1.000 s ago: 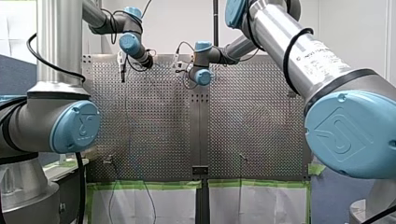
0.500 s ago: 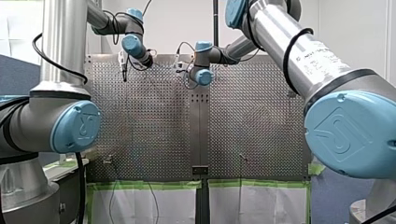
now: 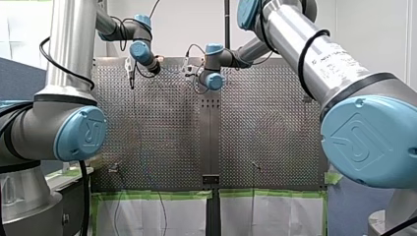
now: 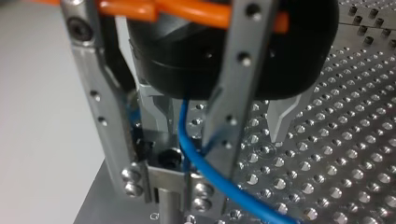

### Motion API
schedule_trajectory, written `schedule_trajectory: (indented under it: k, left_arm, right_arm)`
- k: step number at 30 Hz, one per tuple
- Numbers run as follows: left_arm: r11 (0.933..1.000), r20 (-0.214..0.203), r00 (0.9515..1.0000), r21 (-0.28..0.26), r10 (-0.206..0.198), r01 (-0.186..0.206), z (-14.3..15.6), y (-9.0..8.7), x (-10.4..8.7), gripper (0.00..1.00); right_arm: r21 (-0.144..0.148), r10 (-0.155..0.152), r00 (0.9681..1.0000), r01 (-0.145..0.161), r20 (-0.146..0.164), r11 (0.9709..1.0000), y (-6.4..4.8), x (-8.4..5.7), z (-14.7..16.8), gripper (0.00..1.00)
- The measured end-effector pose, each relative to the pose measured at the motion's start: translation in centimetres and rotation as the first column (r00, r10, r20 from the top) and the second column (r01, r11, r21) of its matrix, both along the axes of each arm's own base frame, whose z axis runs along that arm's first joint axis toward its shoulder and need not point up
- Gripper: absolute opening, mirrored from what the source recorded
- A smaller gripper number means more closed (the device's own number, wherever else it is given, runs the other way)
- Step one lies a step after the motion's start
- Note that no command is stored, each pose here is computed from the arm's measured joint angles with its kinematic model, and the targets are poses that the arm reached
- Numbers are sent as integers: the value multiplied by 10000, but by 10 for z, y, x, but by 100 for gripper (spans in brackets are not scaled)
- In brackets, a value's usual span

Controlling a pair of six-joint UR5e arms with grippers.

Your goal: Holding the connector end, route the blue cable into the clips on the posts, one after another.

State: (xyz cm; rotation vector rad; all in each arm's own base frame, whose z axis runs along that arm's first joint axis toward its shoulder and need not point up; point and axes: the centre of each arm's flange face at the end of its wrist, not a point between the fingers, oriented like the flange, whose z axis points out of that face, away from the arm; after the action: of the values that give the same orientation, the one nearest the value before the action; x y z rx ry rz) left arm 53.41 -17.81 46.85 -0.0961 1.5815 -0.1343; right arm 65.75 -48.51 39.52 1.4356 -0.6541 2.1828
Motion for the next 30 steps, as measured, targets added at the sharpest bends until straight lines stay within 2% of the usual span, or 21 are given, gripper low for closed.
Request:
schedule_trajectory:
  k: [19, 20, 21, 23, 24, 26, 27, 28, 29, 30]
  left_arm:
    - [9997, 276, 9993, -71, 251, -249, 14, 5, -7, 98]
    - [9997, 286, 9993, -69, 256, -254, 15, 5, -7, 93]
    - [9996, 300, 9992, -74, 259, -257, 15, 5, -7, 93]
    - [9996, 314, 9992, -81, 264, -261, 15, 5, -7, 62]
    - [9996, 318, 9991, -86, 266, -264, 15, 5, -7, 62]
    - [9996, 321, 9991, -92, 268, -266, 15, 5, -7, 37]
    - [9996, 322, 9991, -98, 270, -267, 15, 5, -7, 37]
    - [9996, 323, 9991, -102, 270, -267, 16, 5, -7, 16]
    - [9996, 325, 9991, -105, 270, -267, 16, 5, -7, 4]
    - [9996, 326, 9991, -116, 271, -267, 16, 5, -7, 4]
  right_arm:
    - [15, -15, 10000, 15, -41, 10000, 0, 0, -2, 0]
    - [17, -13, 10000, 13, -43, 10000, 0, 0, -2, 0]
    - [18, -15, 10000, 15, -43, 10000, 0, 0, -2, 0]
    - [18, -19, 10000, 19, -41, 10000, 0, 0, -2, 0]
    - [18, -17, 10000, 17, -41, 10000, 0, 0, -2, 0]
    - [20, -14, 10000, 14, -43, 10000, 0, 0, -2, 0]
    - [21, -13, 10000, 13, -45, 10000, 0, 0, -2, 0]
    - [27, -13, 10000, 13, -53, 10000, 0, 0, -3, 0]
    - [32, -16, 10000, 16, -58, 10000, 0, 0, -3, 0]
    - [40, -19, 10000, 20, -67, 10000, 0, 0, -4, 0]
